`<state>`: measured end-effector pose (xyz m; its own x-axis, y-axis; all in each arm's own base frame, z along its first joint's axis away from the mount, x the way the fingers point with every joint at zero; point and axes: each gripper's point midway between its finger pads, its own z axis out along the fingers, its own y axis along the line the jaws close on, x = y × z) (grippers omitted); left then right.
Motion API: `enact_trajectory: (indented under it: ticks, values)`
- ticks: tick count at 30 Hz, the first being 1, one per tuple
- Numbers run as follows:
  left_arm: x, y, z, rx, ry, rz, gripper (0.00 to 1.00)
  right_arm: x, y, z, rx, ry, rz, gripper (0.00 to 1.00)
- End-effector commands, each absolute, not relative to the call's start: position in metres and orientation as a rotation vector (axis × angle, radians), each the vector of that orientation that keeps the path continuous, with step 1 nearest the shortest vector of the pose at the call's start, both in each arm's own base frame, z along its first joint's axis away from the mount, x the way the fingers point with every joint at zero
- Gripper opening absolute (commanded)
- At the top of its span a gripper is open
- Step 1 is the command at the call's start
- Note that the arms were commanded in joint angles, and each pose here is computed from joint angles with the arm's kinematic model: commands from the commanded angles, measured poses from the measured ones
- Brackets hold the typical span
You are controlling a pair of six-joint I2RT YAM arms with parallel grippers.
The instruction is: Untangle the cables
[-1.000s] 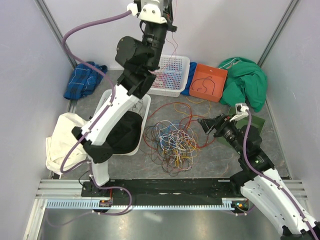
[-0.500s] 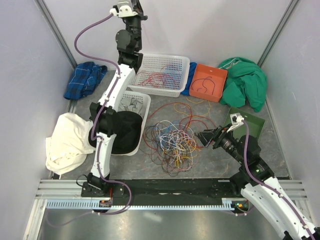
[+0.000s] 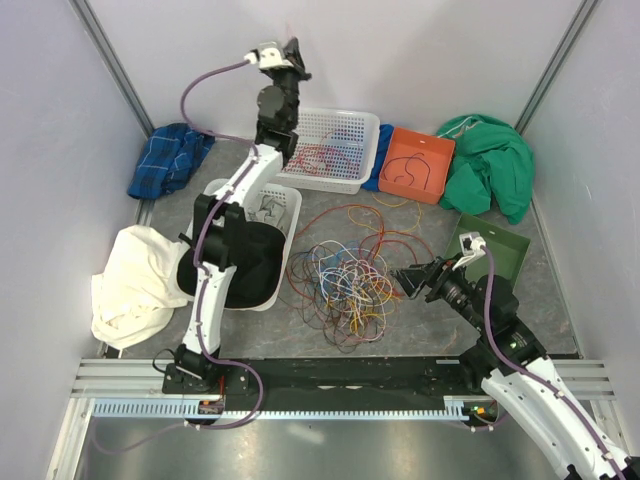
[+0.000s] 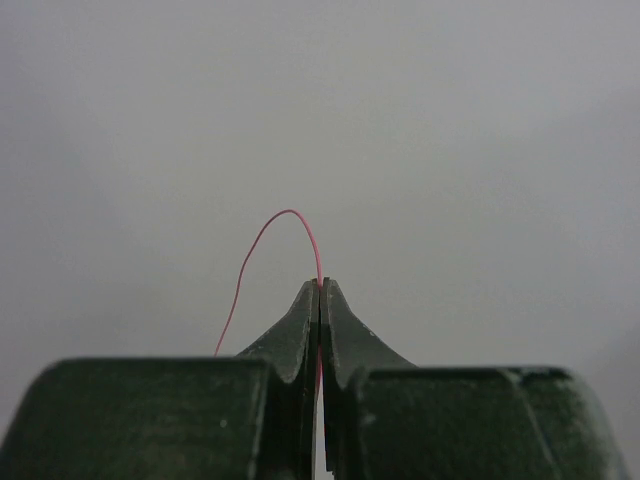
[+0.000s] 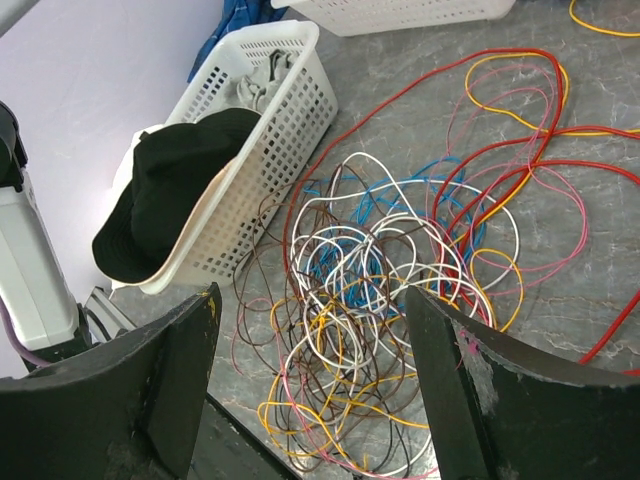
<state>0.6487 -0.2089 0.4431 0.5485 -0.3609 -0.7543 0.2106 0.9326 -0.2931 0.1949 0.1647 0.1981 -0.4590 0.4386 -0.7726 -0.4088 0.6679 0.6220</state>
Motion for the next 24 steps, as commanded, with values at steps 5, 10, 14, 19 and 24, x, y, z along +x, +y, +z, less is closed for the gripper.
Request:
enact_trajectory:
  ticks: [5,10,14,19,24]
  values:
    - [0.618,-0.279,0.434,-0.035,1.032,-0.319,0.02,0.193,0.163,0.200,0.015,1.788,0.967,0.82]
    - [0.624,-0.284,0.382,-0.077,1.343,-0.239,0.26,0.190,0.161,0.207,0.008,1.785,0.964,0.82]
    - [0.605,-0.273,0.357,-0.104,1.513,-0.180,0.99,0.193,0.148,0.223,-0.013,1.773,0.859,0.83]
    - [0.567,-0.258,0.376,-0.150,1.592,-0.205,1.00,0.197,0.132,0.239,0.017,1.750,0.764,0.84]
    - [0.524,-0.258,0.372,-0.237,1.744,-0.311,1.00,0.197,0.129,0.244,0.071,1.738,0.775,0.84]
